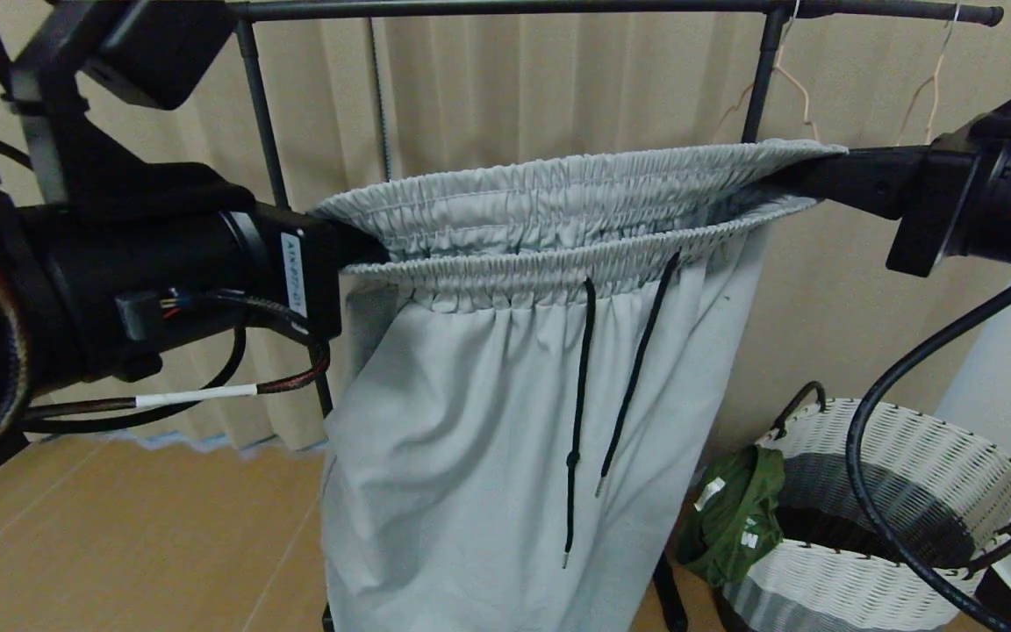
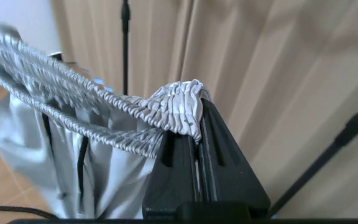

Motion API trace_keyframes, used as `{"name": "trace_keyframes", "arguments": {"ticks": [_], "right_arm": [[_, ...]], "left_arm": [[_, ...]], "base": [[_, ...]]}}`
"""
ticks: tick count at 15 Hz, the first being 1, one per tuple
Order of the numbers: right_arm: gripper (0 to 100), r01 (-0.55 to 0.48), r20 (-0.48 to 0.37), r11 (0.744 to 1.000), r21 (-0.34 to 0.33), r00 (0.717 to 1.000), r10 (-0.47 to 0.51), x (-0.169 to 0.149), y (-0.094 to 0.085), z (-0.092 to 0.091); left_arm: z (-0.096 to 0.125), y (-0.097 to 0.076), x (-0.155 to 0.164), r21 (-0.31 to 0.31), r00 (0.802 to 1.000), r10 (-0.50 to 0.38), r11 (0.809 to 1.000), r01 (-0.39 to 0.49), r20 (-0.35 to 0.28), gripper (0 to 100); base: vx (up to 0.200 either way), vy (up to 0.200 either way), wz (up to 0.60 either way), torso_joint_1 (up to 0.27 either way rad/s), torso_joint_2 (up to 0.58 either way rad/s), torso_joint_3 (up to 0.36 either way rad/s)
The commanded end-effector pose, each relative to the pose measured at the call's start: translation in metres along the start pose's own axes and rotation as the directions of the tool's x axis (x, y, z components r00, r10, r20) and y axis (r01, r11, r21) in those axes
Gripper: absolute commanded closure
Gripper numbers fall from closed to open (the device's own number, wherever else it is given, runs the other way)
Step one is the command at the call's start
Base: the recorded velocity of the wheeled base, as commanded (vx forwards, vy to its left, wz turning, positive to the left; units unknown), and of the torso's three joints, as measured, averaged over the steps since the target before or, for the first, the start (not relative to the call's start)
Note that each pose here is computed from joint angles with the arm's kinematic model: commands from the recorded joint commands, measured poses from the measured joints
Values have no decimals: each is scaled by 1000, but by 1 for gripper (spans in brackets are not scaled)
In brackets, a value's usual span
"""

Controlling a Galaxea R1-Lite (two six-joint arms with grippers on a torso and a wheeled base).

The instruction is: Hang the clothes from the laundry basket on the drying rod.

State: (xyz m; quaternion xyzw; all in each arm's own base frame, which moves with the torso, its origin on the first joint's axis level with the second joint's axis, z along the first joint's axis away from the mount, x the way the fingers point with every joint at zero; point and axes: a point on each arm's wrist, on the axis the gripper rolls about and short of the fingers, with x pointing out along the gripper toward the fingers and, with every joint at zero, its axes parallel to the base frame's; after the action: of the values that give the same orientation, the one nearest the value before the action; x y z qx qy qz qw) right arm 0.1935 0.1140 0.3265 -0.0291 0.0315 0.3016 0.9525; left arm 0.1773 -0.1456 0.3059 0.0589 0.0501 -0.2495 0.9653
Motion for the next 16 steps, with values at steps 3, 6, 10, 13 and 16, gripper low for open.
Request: {"name": "trace_keyframes", "arguments": {"ticks": [3, 6, 10, 13, 16], "right_arm": [[100, 72, -34, 997, 4, 997, -71, 12, -18, -7], [100, 101, 17, 995, -2, 995, -101, 24, -26, -7], [100, 130, 17, 991, -1, 991, -130, 27, -34, -8], [100, 146, 23, 989, -2, 989, -146, 24, -37, -7], [100, 173, 18, 985, 1, 985, -173, 22, -44, -9]], "left_arm": [[12, 4, 35, 28, 999, 43, 999, -44, 5, 100], [15, 15, 51, 47, 996, 94, 995, -94, 4, 100], [17, 7, 54, 51, 998, 68, 996, -68, 9, 100], [18, 7, 62, 50, 997, 73, 996, -73, 9, 100], [14, 5, 65, 54, 995, 99, 994, -99, -6, 100]], "base": [[0, 0, 0, 0, 0, 0], [0, 0, 0, 0, 0, 0], [0, 0, 0, 0, 0, 0], [0, 0, 0, 0, 0, 0], [0, 0, 0, 0, 0, 0]]}}
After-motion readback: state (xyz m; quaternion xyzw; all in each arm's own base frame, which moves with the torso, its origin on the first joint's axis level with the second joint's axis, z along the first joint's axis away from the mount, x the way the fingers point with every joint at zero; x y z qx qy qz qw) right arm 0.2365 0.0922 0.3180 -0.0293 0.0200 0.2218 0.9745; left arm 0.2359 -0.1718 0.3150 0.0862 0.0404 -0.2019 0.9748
